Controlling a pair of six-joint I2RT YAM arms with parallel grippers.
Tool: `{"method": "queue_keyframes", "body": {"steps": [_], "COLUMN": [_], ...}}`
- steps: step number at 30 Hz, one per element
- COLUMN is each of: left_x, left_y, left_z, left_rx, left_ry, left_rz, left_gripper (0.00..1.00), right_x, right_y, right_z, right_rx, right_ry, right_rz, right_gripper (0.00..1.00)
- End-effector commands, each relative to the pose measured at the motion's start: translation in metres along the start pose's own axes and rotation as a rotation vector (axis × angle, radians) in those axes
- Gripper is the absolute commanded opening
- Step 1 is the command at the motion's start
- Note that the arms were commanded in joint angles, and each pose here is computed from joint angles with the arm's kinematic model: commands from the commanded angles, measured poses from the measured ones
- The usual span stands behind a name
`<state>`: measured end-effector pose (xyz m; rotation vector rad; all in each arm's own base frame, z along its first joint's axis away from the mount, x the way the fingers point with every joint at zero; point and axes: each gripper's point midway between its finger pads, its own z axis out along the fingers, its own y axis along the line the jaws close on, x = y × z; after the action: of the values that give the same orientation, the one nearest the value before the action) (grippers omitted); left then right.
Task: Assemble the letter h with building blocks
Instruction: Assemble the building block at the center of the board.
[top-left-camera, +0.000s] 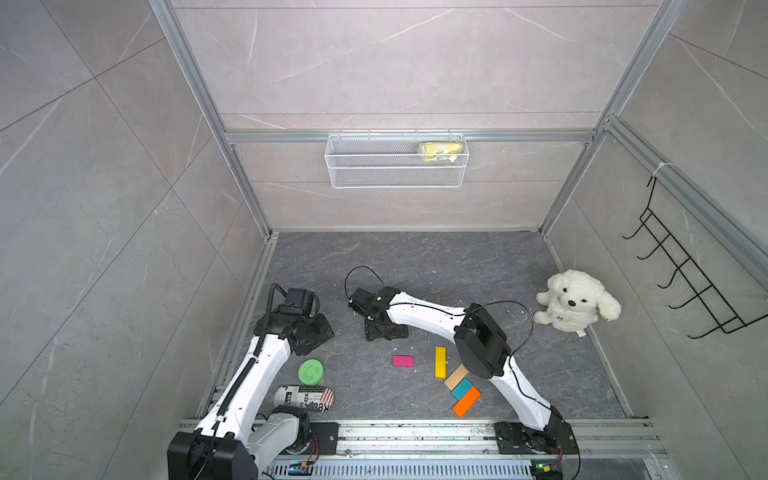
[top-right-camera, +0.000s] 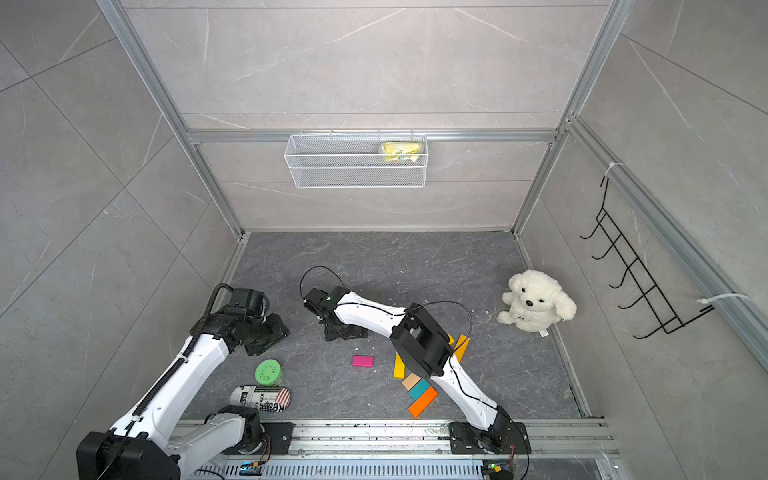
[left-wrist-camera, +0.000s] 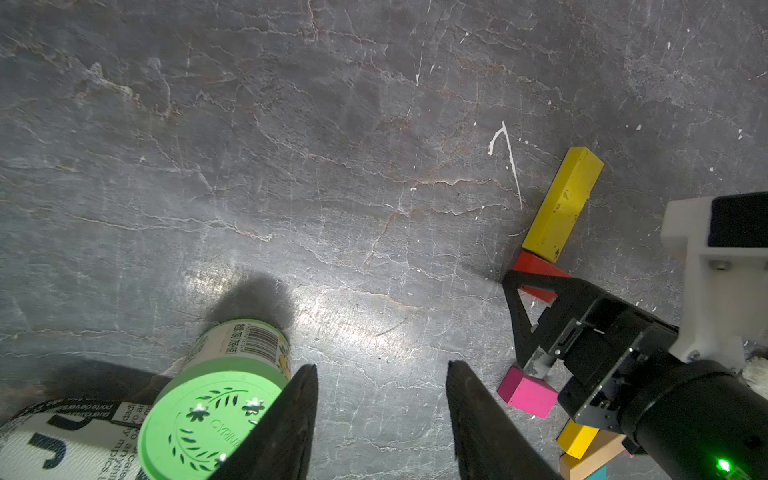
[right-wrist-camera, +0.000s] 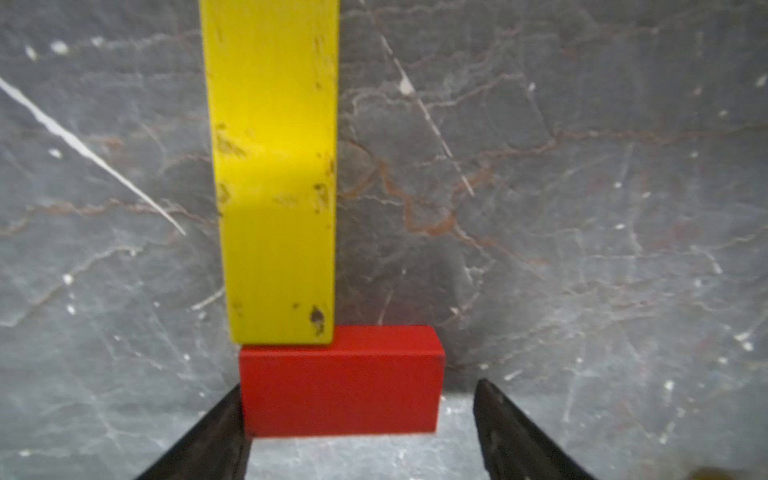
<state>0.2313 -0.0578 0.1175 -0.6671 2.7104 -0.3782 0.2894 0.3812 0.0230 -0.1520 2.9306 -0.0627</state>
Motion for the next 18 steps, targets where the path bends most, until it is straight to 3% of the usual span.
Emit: {"method": "queue_keyframes", "body": {"steps": [1, 6, 10, 14, 18], "left_x": [-0.006, -0.007, -0.01, -0.012, -0.013], "left_y": [-0.003, 0.004, 0.006, 0.002, -0.001], "left_z": [-0.013, -0.018, -0.019, -0.018, -0.019], "left_rx": [0.012, -0.025, -0.039, -0.03, -0.018], "left_ry": [-0.033, -0.054, -0.063, -0.062, -0.056], "left_rz": [0.021, 0.024, 0.028, 0.026, 0.024], "left_gripper": [0.55, 0.56, 0.56, 0.56, 0.55], "right_x": [0.0, 0.023, 0.039, 0.035, 0.013], "right_y": [-0.008, -0.016, -0.024, -0.002, -0.008], "right_z": [-0.034, -0.059, -0.058, -0.048, -0.033], "right_rx": [-0.019, -0.064, -0.104, -0.164, -0.078], "right_ry": [-0.04, -0.06, -0.05, -0.023, -0.018], "right_rz": [-0.021, -0.048, -0.044, -0.169, -0.203], "right_gripper": [0.87, 0.91, 0.93, 0.95, 0.97]}}
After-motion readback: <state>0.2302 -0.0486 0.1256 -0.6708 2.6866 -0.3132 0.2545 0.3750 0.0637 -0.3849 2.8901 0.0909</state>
